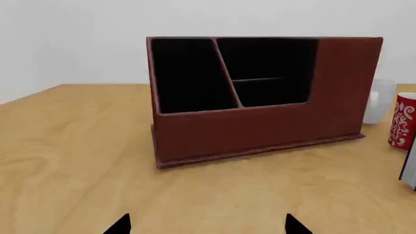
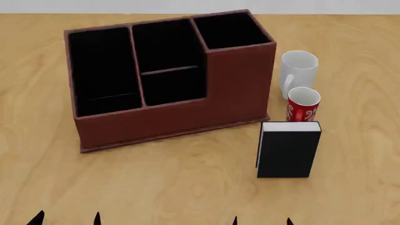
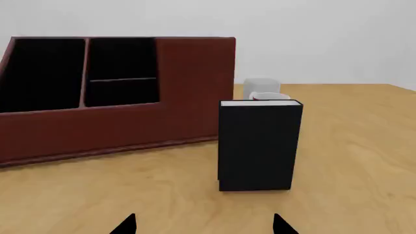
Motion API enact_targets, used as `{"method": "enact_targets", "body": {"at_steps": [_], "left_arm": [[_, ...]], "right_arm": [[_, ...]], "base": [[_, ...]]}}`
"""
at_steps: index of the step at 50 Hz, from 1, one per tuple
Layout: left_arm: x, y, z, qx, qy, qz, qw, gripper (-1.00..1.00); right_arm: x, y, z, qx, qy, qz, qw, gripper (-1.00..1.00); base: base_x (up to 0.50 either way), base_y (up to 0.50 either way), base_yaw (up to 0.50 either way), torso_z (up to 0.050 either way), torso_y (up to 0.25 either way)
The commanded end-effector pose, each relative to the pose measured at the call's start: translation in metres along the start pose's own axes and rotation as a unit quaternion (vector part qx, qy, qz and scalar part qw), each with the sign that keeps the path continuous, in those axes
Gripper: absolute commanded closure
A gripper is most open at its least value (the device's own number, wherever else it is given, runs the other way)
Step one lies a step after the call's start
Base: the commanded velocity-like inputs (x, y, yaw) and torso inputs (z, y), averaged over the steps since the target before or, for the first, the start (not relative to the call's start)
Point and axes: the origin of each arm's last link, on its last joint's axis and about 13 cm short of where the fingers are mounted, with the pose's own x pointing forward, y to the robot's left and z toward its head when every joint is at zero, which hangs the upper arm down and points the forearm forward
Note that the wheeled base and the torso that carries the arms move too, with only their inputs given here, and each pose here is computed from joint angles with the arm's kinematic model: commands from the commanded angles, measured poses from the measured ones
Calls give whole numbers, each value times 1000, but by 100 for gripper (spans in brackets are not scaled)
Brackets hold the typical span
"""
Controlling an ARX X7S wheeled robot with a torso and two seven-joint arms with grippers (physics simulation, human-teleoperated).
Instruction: Pick up the book and place it in the right compartment of the caddy.
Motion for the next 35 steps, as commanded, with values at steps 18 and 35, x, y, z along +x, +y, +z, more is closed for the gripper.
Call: {"method": "enact_targets", "body": {"at_steps": [18, 35], "left_arm": [[0, 0, 0, -3, -1, -2, 1000, -100], [9, 0, 58, -15, -63, -31, 997, -100]], "right_arm": [[0, 0, 0, 4, 3, 4, 1000, -100], [14, 0, 53, 8, -69, 14, 997, -100]], "base": [[0, 0, 0, 0, 0], [0, 0, 0, 0, 0]]}}
